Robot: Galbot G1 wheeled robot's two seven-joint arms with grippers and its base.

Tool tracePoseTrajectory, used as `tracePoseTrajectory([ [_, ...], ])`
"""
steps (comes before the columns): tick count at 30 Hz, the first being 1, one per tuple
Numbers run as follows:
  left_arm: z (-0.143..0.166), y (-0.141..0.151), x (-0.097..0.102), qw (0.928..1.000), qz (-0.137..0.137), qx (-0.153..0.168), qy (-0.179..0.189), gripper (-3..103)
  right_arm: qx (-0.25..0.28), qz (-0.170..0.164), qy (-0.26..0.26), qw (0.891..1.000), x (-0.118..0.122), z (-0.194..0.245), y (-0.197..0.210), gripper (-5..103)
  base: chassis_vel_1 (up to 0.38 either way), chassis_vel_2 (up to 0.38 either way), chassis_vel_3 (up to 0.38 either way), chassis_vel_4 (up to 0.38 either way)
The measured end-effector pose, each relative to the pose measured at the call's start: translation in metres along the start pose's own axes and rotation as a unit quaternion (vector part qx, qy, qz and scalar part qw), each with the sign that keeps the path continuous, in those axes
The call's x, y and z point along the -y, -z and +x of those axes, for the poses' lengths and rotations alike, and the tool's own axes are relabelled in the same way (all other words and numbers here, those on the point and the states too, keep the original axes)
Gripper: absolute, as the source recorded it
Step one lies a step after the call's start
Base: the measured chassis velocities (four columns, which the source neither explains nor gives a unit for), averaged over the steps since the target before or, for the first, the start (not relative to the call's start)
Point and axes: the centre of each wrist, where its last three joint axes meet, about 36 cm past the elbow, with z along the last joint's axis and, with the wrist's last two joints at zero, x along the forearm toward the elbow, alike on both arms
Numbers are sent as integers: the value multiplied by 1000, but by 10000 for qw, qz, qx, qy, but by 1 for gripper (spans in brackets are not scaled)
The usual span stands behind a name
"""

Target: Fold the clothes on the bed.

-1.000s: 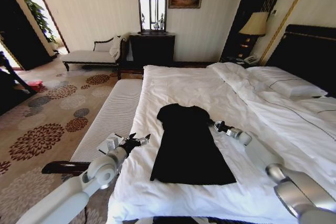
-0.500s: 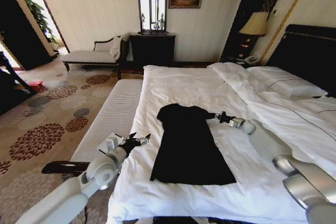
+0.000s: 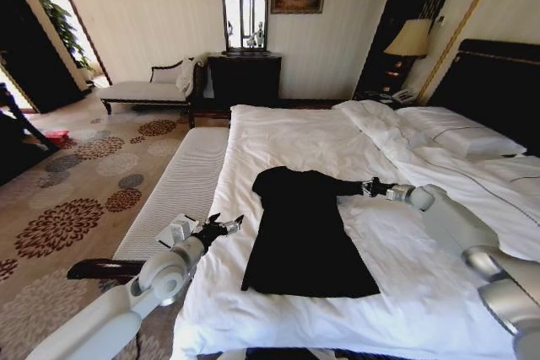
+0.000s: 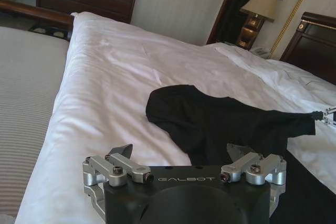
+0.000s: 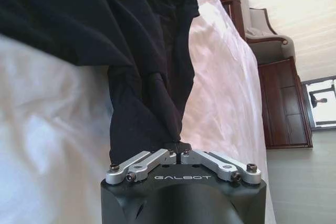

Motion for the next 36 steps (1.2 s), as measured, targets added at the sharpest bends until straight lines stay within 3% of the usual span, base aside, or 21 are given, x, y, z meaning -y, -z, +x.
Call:
tracePoseTrajectory([
  [12, 0, -2, 2, 10000, 15, -6, -27, 100, -192, 118, 203, 9995, 14, 13, -5, 0, 0, 0, 0, 0],
  [21, 2, -4, 3, 10000, 29, -21, -39, 100, 249, -517, -48, 9983, 31, 7, 25, 0, 0, 0, 0, 0],
  [23, 3, -3, 2, 10000, 19, -17, -23, 100, 338, -1010, -93, 9943, 32, 6, 32, 0, 0, 0, 0, 0],
  [26, 4, -4, 1, 10000, 22, -23, -10, 100, 362, -1378, -116, 9897, 33, 6, 39, 0, 0, 0, 0, 0],
  [29, 4, -5, 1, 10000, 27, -29, -13, 100, 393, -2307, -268, 9719, 27, 8, 53, 0, 0, 0, 0, 0],
  [30, 4, -5, 1, 10000, 27, -29, -13, 100, 393, -2307, -268, 9719, 27, 8, 53, 0, 0, 0, 0, 0],
  [31, 4, -5, 2, 10000, 29, -27, -15, 100, 409, -2546, -356, 9655, 25, 8, 56, 0, 0, 0, 0, 0],
  [33, 4, -6, 3, 10000, 41, -25, -31, 100, 372, -3428, -713, 9360, 16, 6, 67, 0, 0, 0, 0, 0],
  [34, 4, -6, 3, 10000, 41, -25, -31, 100, 372, -3428, -713, 9360, 16, 6, 67, 0, 0, 0, 0, 0],
  [35, 3, -6, 3, 10000, 44, -26, -33, 100, 278, -3697, -839, 9249, 13, 6, 72, 0, 0, 0, 0, 0],
  [36, 3, -6, 3, 10000, 46, -29, -37, 100, 7, -4256, -1037, 8990, 11, 6, 84, 0, 0, 0, 0, 0],
])
